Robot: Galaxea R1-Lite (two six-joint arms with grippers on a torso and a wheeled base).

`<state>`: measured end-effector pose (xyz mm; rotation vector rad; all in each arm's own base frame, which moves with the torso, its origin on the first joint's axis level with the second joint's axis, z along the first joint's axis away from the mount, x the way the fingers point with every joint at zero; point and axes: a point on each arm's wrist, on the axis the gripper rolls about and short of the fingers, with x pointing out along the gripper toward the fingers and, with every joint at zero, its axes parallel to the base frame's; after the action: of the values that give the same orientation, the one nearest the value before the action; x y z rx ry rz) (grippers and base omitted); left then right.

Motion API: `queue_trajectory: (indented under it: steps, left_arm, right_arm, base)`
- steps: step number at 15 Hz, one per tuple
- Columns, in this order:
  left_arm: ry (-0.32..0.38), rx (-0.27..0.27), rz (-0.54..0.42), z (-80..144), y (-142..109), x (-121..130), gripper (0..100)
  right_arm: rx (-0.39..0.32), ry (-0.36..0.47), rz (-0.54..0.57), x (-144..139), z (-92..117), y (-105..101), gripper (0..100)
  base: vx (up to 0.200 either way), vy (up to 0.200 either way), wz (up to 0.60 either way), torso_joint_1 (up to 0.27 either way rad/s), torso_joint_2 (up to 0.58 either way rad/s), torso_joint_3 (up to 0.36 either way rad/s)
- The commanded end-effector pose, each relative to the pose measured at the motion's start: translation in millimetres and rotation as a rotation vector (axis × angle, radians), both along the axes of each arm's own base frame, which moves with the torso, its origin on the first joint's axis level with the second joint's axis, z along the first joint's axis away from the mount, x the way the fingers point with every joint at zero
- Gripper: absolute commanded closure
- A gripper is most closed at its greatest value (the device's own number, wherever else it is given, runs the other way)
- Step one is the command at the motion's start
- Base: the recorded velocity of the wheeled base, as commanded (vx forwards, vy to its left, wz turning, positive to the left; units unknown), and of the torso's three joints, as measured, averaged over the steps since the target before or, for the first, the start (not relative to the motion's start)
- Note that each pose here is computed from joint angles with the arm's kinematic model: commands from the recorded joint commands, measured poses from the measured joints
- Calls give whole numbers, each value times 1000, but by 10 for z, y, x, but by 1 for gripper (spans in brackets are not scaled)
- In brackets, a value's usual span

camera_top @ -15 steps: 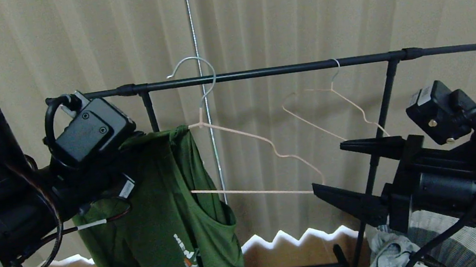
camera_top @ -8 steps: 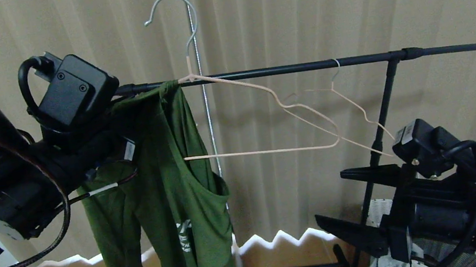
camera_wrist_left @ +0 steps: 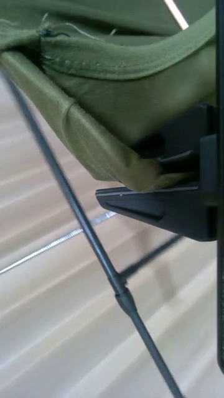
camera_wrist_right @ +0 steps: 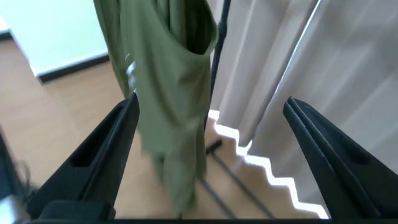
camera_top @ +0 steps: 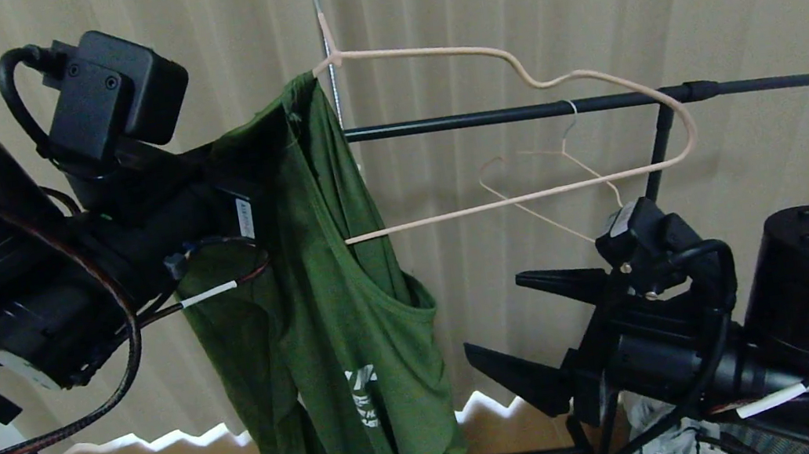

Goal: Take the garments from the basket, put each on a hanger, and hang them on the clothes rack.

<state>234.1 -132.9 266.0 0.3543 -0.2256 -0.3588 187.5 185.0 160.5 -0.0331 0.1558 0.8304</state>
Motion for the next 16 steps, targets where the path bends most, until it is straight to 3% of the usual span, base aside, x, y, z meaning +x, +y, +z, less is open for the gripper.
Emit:
queue_trajectory:
  steps: [1, 7, 16]
  left_arm:
    - [-1, -19, -18, 21, -31, -30, 100]
    - [-4, -30, -59, 39, -79, -159, 100]
    - [-16, -35, -91, 69, -82, -299, 100]
  right_arm:
    - [-10, 7, 6, 137, -199, 174, 0]
    - [73, -83, -42, 355, -152, 362, 0]
    - [103, -116, -77, 441, -41, 298, 0]
  base:
    - [0, 0, 0, 0, 0, 0]
    - [0, 0, 0, 0, 0, 0]
    - [0, 0, 0, 0, 0, 0]
